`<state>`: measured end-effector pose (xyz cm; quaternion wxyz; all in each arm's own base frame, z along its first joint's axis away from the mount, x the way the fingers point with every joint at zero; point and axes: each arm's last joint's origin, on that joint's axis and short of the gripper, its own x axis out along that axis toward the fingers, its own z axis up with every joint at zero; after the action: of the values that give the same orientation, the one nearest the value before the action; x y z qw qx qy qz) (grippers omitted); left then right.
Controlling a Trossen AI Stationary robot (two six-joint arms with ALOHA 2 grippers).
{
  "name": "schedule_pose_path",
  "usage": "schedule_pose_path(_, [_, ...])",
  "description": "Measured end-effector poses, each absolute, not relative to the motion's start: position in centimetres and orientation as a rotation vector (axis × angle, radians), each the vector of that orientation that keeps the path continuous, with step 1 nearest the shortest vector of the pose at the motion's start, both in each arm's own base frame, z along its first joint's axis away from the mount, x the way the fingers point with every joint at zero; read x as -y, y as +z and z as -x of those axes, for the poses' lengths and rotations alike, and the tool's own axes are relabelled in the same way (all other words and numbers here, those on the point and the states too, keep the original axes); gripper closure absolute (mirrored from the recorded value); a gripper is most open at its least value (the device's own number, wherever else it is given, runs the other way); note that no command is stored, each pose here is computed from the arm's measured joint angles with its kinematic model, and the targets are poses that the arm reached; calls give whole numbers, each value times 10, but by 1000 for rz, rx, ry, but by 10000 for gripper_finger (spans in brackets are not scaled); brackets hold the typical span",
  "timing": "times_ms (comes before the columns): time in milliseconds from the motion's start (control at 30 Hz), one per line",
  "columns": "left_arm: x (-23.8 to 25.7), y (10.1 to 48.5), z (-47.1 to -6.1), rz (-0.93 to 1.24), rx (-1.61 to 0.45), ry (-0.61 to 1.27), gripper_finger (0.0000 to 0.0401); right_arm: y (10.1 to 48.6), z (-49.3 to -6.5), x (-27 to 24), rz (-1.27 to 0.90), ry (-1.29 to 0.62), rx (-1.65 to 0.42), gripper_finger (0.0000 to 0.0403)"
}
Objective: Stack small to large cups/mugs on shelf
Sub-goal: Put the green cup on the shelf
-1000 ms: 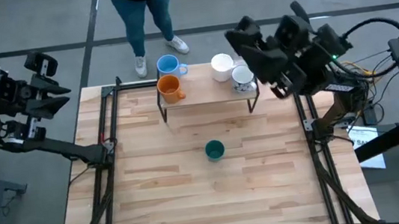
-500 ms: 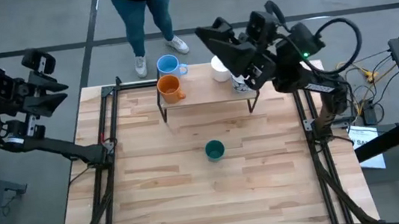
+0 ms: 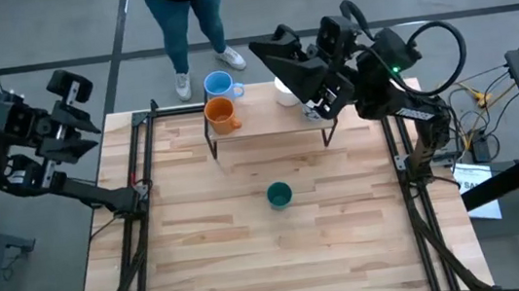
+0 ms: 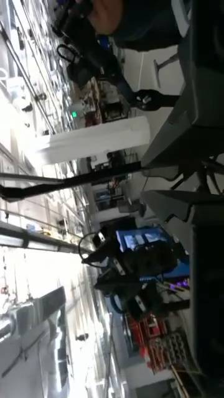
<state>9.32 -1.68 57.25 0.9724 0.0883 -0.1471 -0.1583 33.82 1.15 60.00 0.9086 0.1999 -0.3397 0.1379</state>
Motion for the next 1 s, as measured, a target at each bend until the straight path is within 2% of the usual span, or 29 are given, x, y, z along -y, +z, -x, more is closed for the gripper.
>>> schedule_pose_path(167, [23,572,-117,-145,292,-446,344,600,-338,-14,-398,348,677,188])
schedule_pose_path(467, [34,560,-165,-127,201,-676,344,598,-339,-16,-402,352,655,188])
schedule_pose_path(567, [35,554,-176,-118,160,-699,344,598,-339,-17,-404,353,645,188])
schedule_pose_path(1000, [30,571,-130,-150,295,-677,344,597,-340,-20,-406,360,627,188])
